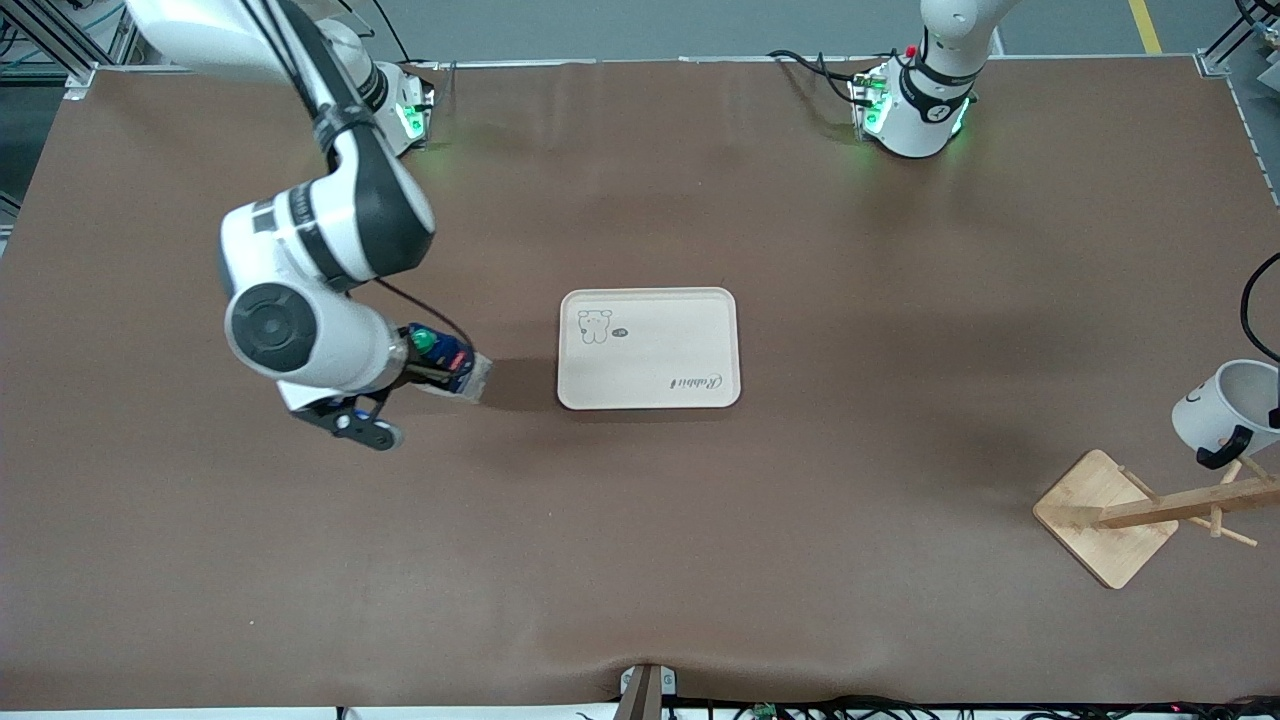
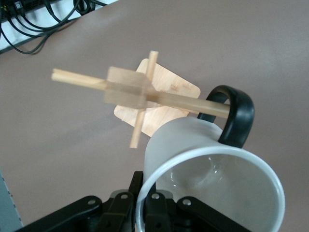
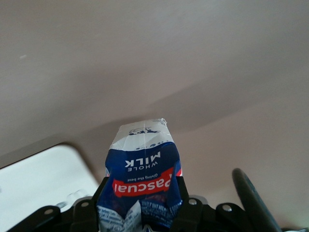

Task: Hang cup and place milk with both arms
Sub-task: 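Lift the milk carton with the right gripper while the left gripper nears the stand, then hang the mug handle on the stand peg with the left gripper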

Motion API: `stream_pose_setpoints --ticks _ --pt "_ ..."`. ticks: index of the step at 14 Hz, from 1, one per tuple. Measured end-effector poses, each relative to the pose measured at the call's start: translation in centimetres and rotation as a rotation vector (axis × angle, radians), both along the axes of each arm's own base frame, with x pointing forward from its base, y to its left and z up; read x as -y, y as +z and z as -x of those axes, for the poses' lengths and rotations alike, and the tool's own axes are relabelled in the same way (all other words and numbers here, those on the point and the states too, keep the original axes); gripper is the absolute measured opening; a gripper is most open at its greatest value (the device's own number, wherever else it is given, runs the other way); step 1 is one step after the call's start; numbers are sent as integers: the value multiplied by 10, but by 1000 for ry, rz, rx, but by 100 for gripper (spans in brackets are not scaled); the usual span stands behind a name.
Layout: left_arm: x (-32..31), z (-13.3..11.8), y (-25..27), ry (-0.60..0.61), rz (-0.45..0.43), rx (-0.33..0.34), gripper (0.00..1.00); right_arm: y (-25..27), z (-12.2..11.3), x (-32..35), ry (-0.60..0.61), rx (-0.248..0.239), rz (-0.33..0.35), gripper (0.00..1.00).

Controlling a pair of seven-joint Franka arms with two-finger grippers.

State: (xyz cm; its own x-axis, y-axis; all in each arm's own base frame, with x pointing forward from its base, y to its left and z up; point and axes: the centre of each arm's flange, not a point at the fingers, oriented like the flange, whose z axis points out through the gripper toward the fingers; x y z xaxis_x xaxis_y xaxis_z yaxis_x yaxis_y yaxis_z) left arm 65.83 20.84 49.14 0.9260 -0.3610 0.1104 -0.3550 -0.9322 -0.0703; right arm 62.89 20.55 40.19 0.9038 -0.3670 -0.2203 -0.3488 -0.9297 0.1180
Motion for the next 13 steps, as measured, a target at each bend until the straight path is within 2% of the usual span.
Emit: stream_pose_setpoints --ticks 2,3,5,8,11,12,13 --pt "-5 -1 -4 1 -1 8 6 -9 -7 37 27 -9 34 56" --pt "-6 -2 -5 1 0 8 12 -14 -9 57 59 -15 52 56" --pt "-5 -3 -5 5 7 11 32 -27 -14 102 125 -19 58 56" --pt "4 -6 0 74 75 30 61 -47 -18 177 211 5 53 56" --pt "26 -5 6 174 116 -4 93 -62 -14 215 244 10 47 56" --pt "37 -4 11 215 126 -24 100 -62 -13 221 248 8 44 56" --pt "50 -1 16 252 134 -48 100 -62 -13 227 253 7 40 56"
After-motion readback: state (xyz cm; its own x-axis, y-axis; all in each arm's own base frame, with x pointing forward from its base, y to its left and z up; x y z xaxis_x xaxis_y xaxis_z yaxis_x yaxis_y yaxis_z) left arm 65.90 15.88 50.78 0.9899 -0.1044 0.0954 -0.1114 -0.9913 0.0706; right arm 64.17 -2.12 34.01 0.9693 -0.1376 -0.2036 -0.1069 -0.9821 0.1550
